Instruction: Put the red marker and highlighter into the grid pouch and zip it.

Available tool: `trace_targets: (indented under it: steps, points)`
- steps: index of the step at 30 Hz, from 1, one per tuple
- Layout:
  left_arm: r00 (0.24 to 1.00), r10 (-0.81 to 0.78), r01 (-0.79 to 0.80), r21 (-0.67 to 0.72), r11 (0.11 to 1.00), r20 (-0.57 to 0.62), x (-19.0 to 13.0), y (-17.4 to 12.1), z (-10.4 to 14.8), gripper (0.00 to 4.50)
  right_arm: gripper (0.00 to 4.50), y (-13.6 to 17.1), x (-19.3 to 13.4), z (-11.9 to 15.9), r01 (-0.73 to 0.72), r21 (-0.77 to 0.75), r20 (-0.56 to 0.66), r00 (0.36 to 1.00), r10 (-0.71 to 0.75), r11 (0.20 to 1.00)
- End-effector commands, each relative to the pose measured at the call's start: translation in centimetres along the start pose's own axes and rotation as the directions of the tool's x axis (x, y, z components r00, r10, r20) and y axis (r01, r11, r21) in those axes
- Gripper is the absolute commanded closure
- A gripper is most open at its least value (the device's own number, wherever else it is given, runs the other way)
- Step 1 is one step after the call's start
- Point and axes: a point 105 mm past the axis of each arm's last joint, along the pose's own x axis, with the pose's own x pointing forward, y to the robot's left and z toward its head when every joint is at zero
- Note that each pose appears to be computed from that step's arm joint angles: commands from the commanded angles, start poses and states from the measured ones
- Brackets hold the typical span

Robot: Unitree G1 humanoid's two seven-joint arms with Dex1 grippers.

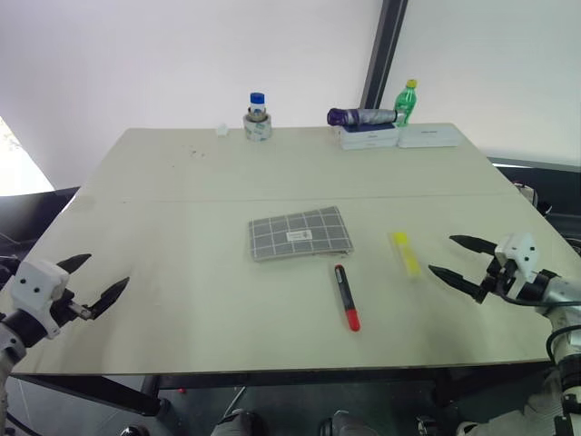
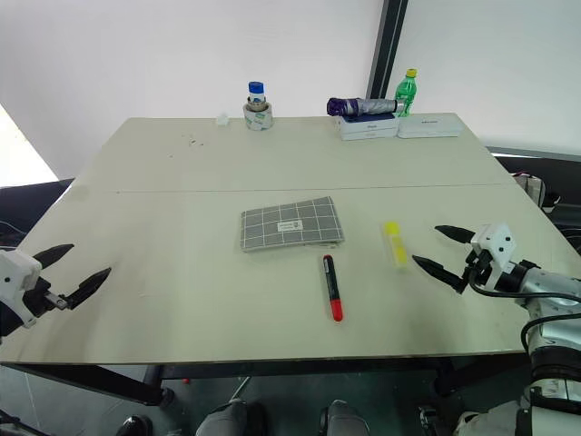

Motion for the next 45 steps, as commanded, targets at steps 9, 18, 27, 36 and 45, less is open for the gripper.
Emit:
trace_targets:
  steps: [9, 18, 27, 36, 45]
  points:
    - [0.999, 0.022, -0.026, 0.097, 0.995, 0.043, 0.8, 0.8, 1.5, 0.00, 0.02, -0.4, -0.2, 1.1, 0.019, -0.052, 0.026, 0.999, -0.018, 0.998]
    - [0.998, 0.014, -0.020, 0.098, 0.995, 0.065, 1.6, -0.2, 1.4, 0.00, 0.02, -0.8, 1.7, 1.9, 0.031, -0.071, 0.046, 0.999, -0.028, 0.997]
    - [0.995, -0.030, 0.016, 0.146, 0.989, 0.094, 1.9, -1.0, 1.8, 0.00, 0.02, -1.0, 2.1, 1.4, 0.067, -0.050, 0.022, 0.998, -0.066, 0.996]
    - [0.988, -0.100, 0.042, 0.409, 0.912, 0.121, 5.8, -2.3, 2.8, 0.00, 2.88, -0.6, 5.8, 2.7, 0.073, -0.028, 0.074, 0.995, -0.071, 0.997]
    - [0.936, -0.304, 0.116, 0.656, 0.746, 0.180, 15.1, -8.8, 4.9, 0.00, 4.46, 0.5, 15.0, 2.7, 0.130, -0.215, -0.030, 0.990, -0.140, 0.968]
